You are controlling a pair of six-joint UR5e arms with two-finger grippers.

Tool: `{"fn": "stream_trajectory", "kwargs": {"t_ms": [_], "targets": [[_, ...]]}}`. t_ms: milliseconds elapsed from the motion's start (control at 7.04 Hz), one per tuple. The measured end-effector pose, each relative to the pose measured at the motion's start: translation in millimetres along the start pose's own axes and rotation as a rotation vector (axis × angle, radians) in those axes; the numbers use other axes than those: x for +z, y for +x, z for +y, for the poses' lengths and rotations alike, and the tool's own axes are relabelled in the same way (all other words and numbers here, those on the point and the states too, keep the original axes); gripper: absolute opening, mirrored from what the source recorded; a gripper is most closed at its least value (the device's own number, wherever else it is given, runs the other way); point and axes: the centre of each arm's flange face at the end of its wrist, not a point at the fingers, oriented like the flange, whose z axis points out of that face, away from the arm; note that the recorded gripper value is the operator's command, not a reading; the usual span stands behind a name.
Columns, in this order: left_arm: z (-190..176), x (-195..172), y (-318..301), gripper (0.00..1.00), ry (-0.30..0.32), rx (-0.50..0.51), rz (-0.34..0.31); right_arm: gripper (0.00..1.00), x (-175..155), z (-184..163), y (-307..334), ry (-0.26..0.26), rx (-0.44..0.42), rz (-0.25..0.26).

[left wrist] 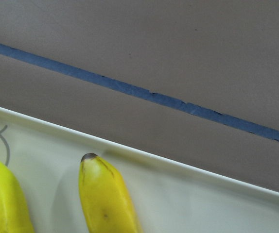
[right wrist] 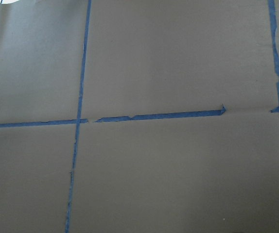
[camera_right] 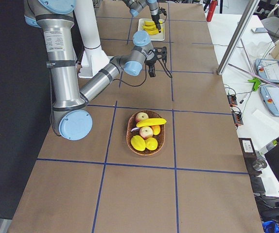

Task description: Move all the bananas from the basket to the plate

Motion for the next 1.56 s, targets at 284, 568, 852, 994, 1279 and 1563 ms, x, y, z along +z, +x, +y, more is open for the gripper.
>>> {"fn": "stream_trajectory", "kwargs": {"t_ms": [284, 568, 852, 994, 1279, 1563], "targets": [[7, -42, 31, 0.99, -0.038, 0.016, 0.098, 1.0, -2, 2, 43, -0.006, -0.028, 0.07], [11, -77, 62, 0.99, -0.069, 0.023, 0.142, 1.0, 9, 10, 103, -0.043, -0.085, 0.17], [8, -102, 110, 1.0, -0.083, 0.006, 0.136, 1.0, 23, 14, 163, -0.1, -0.187, 0.26], [7, -108, 127, 1.0, -0.088, -0.017, 0.14, 1.0, 30, 17, 188, -0.131, -0.23, 0.295], [8, -110, 140, 1.0, -0.095, -0.038, 0.144, 0.99, 45, 21, 218, -0.176, -0.24, 0.335], [8, -107, 141, 1.0, -0.097, -0.042, 0.141, 0.71, 57, 22, 235, -0.201, -0.225, 0.36]]}}
